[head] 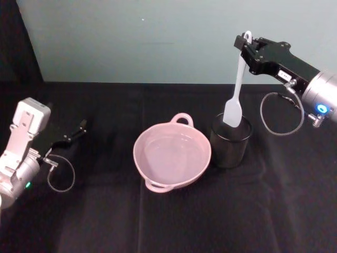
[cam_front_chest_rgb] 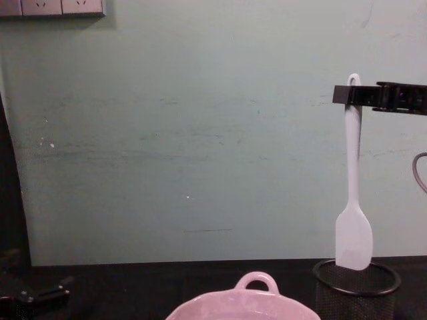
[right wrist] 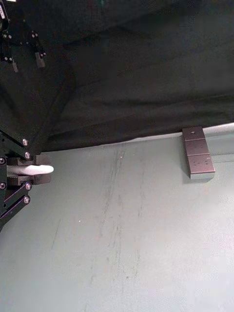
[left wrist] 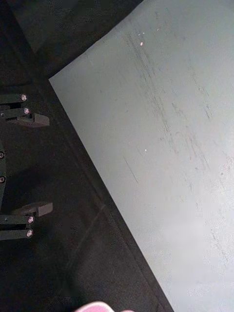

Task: Use the one hand to pick up the spoon and stir the clear water in the bowl.

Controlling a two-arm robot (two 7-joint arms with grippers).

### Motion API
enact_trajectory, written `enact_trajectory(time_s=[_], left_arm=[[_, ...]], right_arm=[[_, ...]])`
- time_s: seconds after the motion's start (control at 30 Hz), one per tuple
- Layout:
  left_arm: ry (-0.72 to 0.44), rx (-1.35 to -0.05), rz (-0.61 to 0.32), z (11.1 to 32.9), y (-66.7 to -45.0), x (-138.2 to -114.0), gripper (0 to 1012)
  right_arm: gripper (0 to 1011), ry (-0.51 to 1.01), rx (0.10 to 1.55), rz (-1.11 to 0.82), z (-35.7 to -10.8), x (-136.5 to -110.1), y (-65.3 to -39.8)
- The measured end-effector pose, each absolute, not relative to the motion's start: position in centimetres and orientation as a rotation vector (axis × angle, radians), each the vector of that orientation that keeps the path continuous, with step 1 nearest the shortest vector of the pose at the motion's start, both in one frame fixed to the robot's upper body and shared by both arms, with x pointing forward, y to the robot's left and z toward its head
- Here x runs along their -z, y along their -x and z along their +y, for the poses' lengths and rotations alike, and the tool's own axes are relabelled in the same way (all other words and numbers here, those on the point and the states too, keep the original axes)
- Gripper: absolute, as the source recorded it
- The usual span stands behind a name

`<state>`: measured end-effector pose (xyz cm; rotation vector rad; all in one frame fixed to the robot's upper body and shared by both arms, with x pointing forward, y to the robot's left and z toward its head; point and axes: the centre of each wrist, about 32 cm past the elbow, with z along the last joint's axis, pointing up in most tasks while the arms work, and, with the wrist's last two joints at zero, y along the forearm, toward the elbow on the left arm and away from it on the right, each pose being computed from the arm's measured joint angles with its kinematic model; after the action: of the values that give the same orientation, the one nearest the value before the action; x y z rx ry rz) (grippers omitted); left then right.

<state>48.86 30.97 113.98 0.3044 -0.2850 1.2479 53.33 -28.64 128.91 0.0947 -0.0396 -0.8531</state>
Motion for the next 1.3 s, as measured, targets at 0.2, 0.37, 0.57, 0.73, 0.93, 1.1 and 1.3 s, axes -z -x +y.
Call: enact_trajectory(time_s=[0.2,0.37,0.57,0.73,0.93,1.1,1.3], left_arm=[[-0.304,-1.248,-0.285,31.0,-48.9,-114.0,1011],[-0.304,-1.248,-0.285,31.0,-48.9,-114.0,1011],[-0.304,-1.248,-0.285,31.0,-48.9,-114.0,1011],[-0.304,-1.248,-0.285,31.0,-48.9,-114.0,1011],[-0.304,-1.248,-0.285,31.0,-48.9,-114.0,1011],[-0.304,-1.248,-0.285,31.0,-48.9,-114.0,1011],[-0.304,-1.248,-0.285,31.0,-48.9,-114.0,1011]], right_arm=[[109,-0.095,0.853,-0.039,-28.7,-128.9,-53.3],[109,-0.095,0.853,-0.039,-28.7,-128.9,-53.3],[109,-0.095,0.853,-0.039,-28.7,-128.9,-53.3],[109,-0.095,0.854,-0.039,-28.7,-128.9,-53.3],[109,-0.095,0.825,-0.037,-27.8,-129.0,-53.4],[109,-0.112,0.775,-0.032,-26.3,-129.0,-53.6],[109,-0.129,0.675,-0.012,-23.4,-128.2,-54.5]])
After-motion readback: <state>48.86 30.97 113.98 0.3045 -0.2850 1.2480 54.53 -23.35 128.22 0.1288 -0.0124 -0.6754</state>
